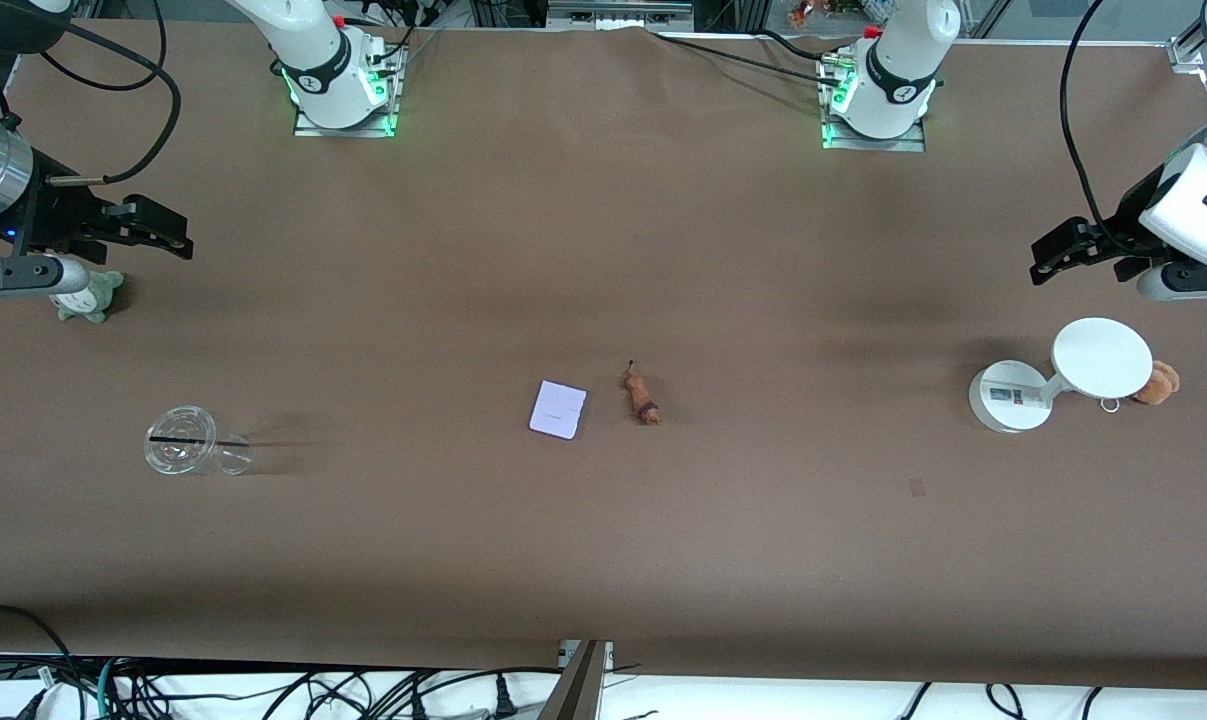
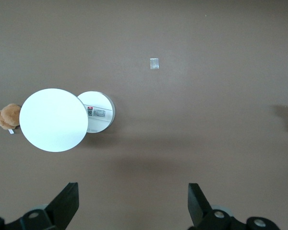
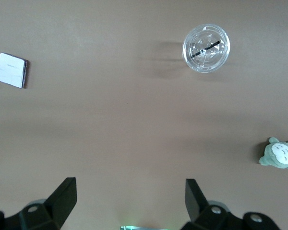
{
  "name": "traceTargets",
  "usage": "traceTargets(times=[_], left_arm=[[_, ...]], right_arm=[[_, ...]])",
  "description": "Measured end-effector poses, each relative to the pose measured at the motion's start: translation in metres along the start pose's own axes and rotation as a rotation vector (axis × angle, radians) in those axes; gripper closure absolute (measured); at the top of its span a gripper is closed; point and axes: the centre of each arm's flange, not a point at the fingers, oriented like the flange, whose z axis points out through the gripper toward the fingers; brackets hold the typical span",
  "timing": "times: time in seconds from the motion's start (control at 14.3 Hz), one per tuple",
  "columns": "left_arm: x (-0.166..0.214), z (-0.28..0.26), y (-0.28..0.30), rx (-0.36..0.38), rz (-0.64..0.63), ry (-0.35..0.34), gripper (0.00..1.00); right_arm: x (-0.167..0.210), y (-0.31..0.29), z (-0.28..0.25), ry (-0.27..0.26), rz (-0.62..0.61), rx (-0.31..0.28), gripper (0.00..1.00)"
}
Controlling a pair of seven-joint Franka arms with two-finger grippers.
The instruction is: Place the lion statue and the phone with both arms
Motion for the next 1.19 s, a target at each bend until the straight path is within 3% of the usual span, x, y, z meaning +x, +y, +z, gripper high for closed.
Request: traceTargets(times=[0.35, 0.63, 1.19], left_arm=[[0.003, 0.006, 0.005, -0.008, 0.005, -0.01, 0.0], [0.016, 0.03, 0.022, -0.12, -0.027, -0.021, 0.0], [0.043, 0.167, 0.176, -0.216, -0.175, 0.003, 0.0]], right_arm=[[0.0, 0.0, 0.0, 0.0, 0.0, 0.0, 0.0], [0.0, 0.001, 0.0, 0.0, 0.001, 0.0, 0.0], [0.0, 0.002, 0.0, 0.001, 0.004, 0.0, 0.0]])
